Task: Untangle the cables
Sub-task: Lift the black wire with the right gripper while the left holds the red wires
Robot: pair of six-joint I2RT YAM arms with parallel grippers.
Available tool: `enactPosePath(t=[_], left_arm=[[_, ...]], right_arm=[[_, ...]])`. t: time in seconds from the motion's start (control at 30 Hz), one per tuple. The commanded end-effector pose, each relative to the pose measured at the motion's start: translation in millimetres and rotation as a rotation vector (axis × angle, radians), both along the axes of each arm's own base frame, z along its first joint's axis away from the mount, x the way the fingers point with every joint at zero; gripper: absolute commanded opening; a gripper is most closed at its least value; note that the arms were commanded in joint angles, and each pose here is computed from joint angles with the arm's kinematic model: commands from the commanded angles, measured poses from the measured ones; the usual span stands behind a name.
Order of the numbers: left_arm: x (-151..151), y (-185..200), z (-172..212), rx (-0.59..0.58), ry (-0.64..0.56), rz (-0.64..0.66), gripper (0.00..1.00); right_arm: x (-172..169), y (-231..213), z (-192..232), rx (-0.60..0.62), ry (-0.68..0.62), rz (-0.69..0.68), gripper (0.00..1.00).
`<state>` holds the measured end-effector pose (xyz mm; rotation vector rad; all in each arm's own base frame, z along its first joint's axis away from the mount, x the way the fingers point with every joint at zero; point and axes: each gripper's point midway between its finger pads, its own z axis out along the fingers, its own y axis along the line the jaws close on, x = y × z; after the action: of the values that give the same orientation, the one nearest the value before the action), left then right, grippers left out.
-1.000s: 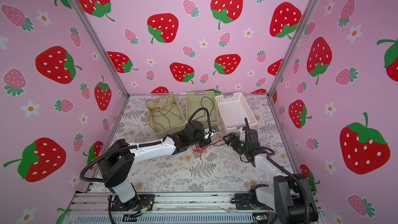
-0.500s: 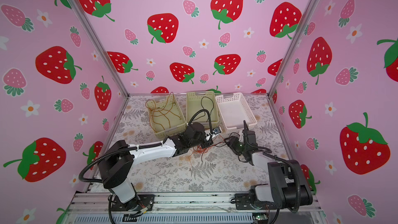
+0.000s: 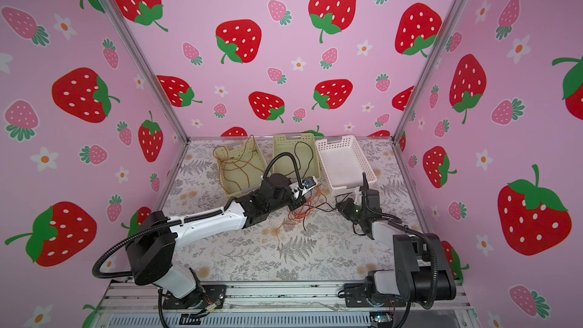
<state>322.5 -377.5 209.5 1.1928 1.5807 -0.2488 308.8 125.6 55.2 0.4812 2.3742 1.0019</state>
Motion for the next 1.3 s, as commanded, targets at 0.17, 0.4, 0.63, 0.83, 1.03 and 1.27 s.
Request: enactPosePath(t=[0.17, 0.4, 0.63, 0.83, 1.03, 1.27], left_arm=[[16.7, 42.0, 43.4, -0.133, -0.040, 0.094, 0.00], [24.0, 95.5, 49.1, -0.179, -0.041, 0.212, 0.00], [21.5, 119.9, 44.0, -0.195, -0.026, 0.262, 0.00], [16.3, 125.9, 36.9, -0.193, -0.012, 0.266, 0.00], [-0.9, 110.9, 19.4, -0.173, 0.073, 0.147, 0.00], [-32.1, 75.1, -15.8, -0.152, 0.233, -0.045, 0.00]], right_arm=[[10.9, -32.3, -3.0, -0.120, -0.012, -0.035, 0.03], [15.7, -52.7, -5.0, -0.171, -0.008, -0.064, 0.02], [19.5, -74.9, -5.1, -0.227, 0.000, -0.094, 0.02], [23.8, -114.9, 12.3, -0.303, -0.027, -0.178, 0.02], [34.2, -141.3, 53.8, -0.376, -0.127, -0.225, 0.01], [50.6, -121.2, 156.0, -0.377, -0.447, -0.106, 0.00]])
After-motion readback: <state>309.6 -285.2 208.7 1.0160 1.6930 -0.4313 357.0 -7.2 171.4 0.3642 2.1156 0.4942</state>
